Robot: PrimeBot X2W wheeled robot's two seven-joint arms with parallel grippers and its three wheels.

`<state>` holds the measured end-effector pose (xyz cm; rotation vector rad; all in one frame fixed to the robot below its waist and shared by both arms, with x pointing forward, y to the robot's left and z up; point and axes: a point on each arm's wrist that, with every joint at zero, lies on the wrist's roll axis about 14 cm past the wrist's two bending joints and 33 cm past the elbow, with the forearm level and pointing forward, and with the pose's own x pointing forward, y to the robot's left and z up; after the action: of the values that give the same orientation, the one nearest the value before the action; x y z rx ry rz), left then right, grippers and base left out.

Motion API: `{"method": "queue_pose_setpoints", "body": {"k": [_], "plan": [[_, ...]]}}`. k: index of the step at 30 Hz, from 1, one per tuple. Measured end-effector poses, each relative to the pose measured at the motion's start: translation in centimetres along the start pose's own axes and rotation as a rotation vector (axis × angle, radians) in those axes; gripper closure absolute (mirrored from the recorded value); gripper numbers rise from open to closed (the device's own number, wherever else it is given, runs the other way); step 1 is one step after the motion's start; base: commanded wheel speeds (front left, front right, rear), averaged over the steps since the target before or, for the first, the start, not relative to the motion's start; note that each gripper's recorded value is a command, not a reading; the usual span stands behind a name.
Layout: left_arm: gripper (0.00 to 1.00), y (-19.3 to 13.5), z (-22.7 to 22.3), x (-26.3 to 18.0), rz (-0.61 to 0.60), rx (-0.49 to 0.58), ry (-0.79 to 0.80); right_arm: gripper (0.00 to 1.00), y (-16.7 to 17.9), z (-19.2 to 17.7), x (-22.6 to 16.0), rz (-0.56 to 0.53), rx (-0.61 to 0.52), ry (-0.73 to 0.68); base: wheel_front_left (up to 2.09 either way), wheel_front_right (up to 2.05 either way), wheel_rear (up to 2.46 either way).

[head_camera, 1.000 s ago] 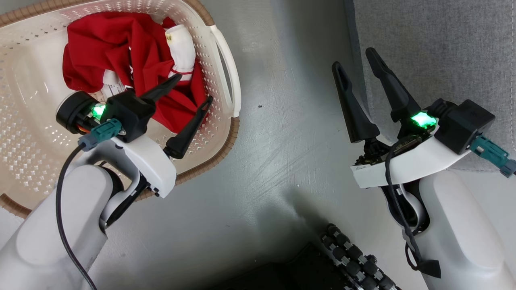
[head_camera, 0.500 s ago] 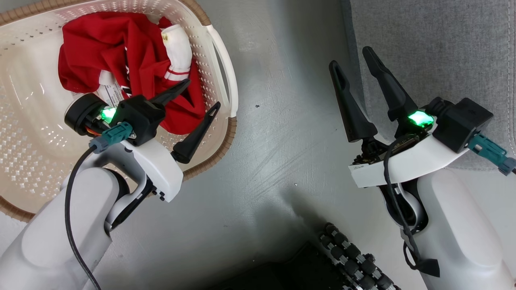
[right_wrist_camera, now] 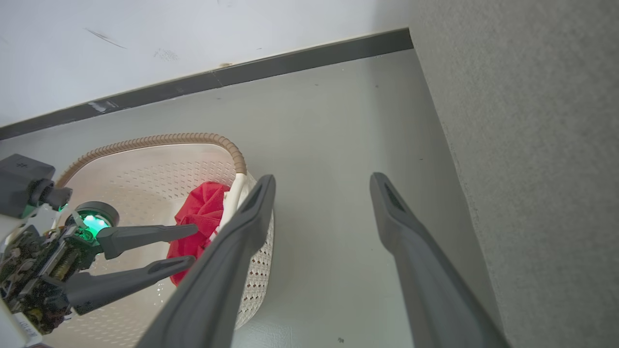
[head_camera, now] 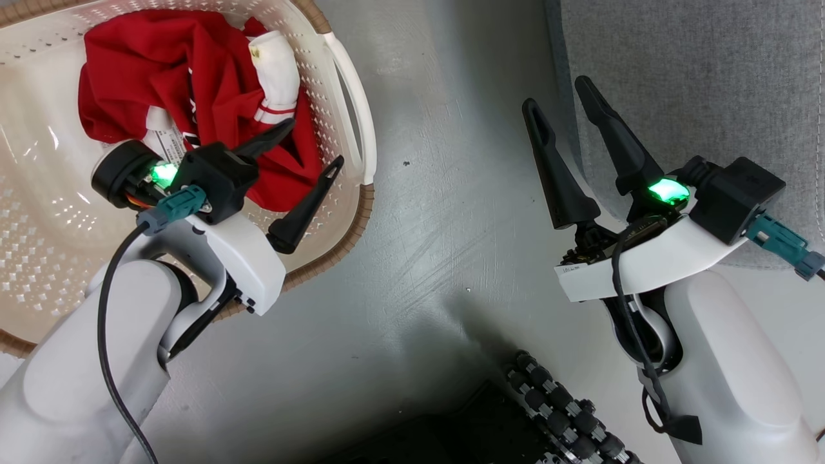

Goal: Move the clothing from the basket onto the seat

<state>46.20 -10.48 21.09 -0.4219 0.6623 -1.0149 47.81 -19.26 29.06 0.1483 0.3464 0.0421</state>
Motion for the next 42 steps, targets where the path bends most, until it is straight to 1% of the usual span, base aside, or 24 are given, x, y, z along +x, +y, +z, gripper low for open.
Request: {"method": "queue_pose_setpoints", "body": {"k": [11, 20, 42], "plan": [[0.0, 0.4, -0.4, 0.3, 0.001, -0.006, 0.002, 0.0, -0.3, -0.5, 0.2, -0.005, -0.001, 0.009, 0.0, 0.0, 0.0], [0.0, 2.3, -0.1, 0.2, 0.066, -0.003, 0.0, 0.0, -0.2, -0.3, 0.4, -0.001, -0.002, 0.002, 0.0, 0.0, 0.0], [0.0, 3.6, -1.3, 0.3, 0.097, -0.01, 0.044, 0.0, -0.1, -0.5, 0.6, 0.005, -0.002, 0.004, 0.0, 0.0, 0.0]]}}
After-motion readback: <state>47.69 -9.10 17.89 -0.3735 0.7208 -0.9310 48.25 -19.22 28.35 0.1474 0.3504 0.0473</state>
